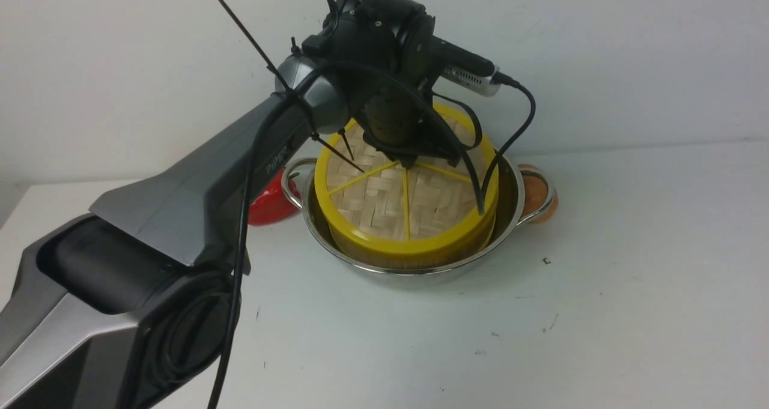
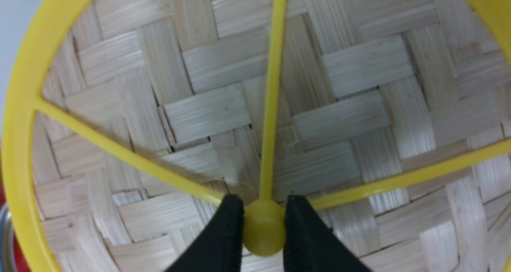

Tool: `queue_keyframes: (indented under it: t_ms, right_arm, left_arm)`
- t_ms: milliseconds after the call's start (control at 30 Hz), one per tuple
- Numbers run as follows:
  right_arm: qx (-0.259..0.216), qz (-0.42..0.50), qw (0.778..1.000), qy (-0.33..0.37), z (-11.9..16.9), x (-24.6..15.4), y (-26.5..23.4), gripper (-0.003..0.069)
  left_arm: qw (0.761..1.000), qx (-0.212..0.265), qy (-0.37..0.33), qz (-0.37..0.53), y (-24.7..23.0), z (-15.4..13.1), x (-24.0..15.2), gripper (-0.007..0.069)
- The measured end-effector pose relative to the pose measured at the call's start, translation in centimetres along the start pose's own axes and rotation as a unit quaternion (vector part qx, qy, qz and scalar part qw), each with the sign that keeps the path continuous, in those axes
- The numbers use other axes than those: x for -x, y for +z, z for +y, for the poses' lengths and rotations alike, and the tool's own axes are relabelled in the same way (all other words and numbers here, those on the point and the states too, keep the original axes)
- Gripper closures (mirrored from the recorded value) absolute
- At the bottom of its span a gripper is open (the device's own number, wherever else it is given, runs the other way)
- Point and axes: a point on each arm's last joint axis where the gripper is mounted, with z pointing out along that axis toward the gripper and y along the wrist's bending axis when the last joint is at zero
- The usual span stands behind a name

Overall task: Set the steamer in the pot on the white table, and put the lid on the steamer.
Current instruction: 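Place the yellow bamboo steamer lid onto the steamer in the pot with the left gripper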

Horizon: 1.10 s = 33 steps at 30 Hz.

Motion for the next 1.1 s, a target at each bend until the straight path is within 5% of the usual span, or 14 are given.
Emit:
queue_keyframes:
  t_ms: [1100]
  right_arm:
    - [0.000, 0.000, 1.000, 0.000, 0.0, 0.0, 0.0, 0.0299]
  left_arm:
    - [1.000, 0.008, 0.017, -0.004, 1.9, -0.5, -0.1, 0.0507]
